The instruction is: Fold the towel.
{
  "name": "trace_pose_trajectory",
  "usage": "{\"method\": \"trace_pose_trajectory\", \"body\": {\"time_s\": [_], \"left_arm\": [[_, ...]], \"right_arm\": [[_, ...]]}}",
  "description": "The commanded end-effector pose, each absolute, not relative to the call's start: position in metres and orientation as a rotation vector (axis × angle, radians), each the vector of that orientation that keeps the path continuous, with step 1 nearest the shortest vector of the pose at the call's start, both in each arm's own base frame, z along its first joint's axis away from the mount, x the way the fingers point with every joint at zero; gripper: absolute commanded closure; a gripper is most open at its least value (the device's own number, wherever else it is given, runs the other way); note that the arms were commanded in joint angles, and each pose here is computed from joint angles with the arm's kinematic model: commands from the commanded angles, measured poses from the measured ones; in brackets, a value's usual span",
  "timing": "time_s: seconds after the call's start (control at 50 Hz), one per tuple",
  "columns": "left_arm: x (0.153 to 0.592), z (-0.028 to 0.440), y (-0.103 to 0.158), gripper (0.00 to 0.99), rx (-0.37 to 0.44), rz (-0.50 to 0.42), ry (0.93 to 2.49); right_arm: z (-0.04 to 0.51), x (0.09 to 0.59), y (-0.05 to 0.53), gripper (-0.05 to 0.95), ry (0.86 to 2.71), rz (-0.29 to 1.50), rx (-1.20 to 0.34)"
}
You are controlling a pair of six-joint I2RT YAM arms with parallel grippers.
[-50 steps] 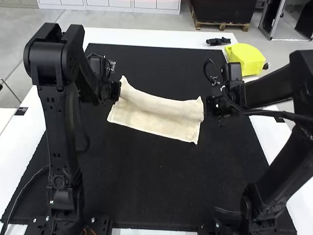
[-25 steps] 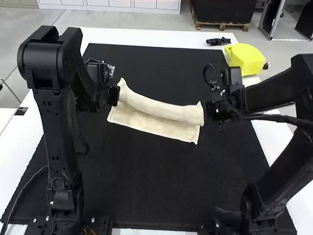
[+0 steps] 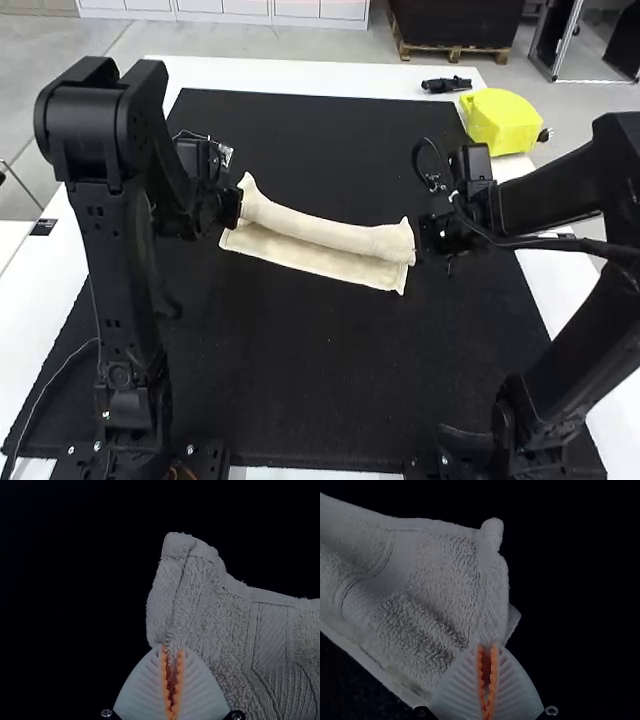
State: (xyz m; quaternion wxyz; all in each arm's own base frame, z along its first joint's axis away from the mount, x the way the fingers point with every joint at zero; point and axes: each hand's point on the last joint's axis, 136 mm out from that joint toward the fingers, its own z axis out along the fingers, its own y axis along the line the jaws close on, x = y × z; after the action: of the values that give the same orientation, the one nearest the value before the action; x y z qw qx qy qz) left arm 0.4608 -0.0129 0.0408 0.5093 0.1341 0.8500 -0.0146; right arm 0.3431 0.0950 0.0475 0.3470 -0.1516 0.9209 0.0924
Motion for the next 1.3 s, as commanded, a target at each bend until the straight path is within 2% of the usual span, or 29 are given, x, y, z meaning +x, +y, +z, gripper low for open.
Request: {"method": "trace_pose_trajectory", "body": {"time_s": [0.0,0.5,1.04,1.08,1.12,1.16,1.24,1.28], "left_arm": [[0.462,0.049,0.016,0.97,0.274,0.064,2.033],[0.44,0.028,0.017,0.969,0.324,0.074,2.084],[0.425,0.014,0.011,0.962,0.34,0.031,2.119],[0.424,0.013,0.011,0.905,0.339,0.029,2.123],[0.423,0.012,0.01,0.698,0.339,0.026,2.127],[0.423,0.011,0.01,0.603,0.342,0.025,2.131],[0.422,0.011,0.011,0.603,0.339,0.026,2.132],[0.422,0.01,0.011,0.602,0.338,0.025,2.133]], "right_arm": [[0.045,0.338,0.092,0.92,2.394,0.182,-0.418],[0.025,0.314,0.098,0.92,2.462,0.182,-0.475],[0.014,0.306,0.092,0.92,2.483,0.158,-0.457],[0.015,0.307,0.091,0.92,2.477,0.153,-0.455],[0.016,0.309,0.091,0.84,2.467,0.145,-0.459],[0.015,0.309,0.09,0.83,2.466,0.132,-0.463],[0.015,0.31,0.089,0.83,2.457,0.124,-0.466],[0.016,0.311,0.089,0.71,2.45,0.12,-0.469]]}}
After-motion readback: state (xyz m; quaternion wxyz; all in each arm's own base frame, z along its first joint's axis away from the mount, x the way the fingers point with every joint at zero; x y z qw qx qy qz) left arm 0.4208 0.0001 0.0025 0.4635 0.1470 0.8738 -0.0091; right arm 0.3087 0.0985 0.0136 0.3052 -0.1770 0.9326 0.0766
